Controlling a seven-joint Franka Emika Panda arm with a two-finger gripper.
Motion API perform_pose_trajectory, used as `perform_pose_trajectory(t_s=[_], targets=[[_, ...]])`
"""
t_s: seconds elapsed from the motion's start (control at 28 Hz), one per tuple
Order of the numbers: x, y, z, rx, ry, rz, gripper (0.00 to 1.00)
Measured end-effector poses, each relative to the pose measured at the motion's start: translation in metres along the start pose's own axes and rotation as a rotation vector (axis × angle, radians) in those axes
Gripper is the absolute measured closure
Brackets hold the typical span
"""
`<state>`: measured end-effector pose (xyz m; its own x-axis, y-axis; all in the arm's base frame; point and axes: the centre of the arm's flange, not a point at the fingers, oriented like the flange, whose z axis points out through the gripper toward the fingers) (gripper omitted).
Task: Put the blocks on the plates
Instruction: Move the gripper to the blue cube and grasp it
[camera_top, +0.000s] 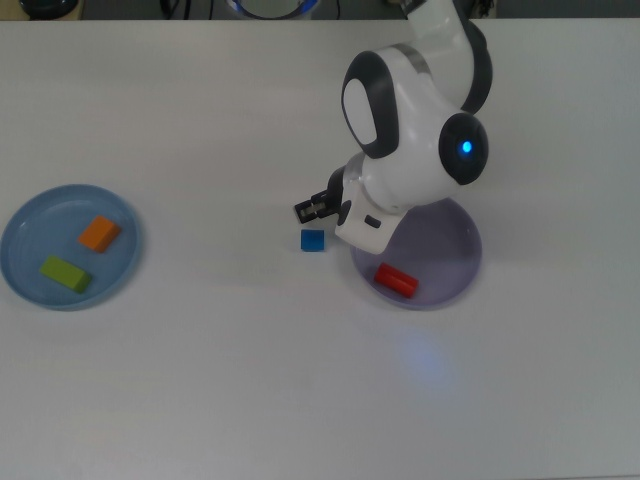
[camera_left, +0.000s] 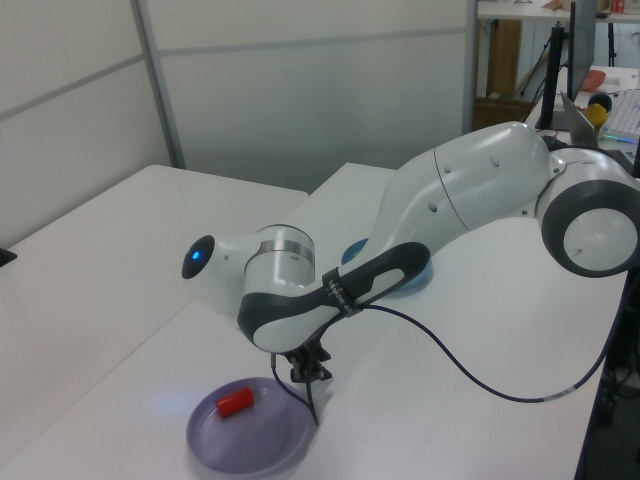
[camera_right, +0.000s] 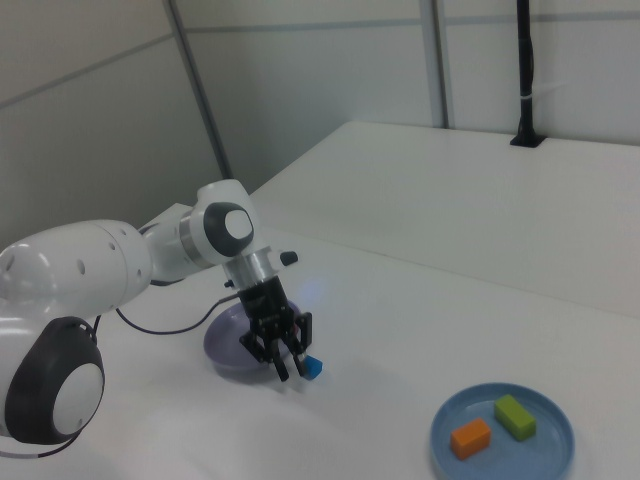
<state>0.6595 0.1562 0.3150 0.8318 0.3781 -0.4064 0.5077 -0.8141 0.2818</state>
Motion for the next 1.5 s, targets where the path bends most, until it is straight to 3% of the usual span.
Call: perform_pose_trajectory(t_s=[0.14, 0.25, 0.82, 1.36, 1.5], targets=[[0.001, 0.001, -0.01, 0.0, 0.022, 0.003, 0.67], [0.003, 0.003, -0.013, -0.001, 0.047, 0.007, 0.66], [0.012, 0.011, -0.017, -0.016, 0.136, 0.016, 0.01], [0.018, 0.02, 0.012, -0.053, 0.09, 0.016, 0.01], [0.02, 0.022, 0.02, -0.05, 0.081, 0.015, 0.14]])
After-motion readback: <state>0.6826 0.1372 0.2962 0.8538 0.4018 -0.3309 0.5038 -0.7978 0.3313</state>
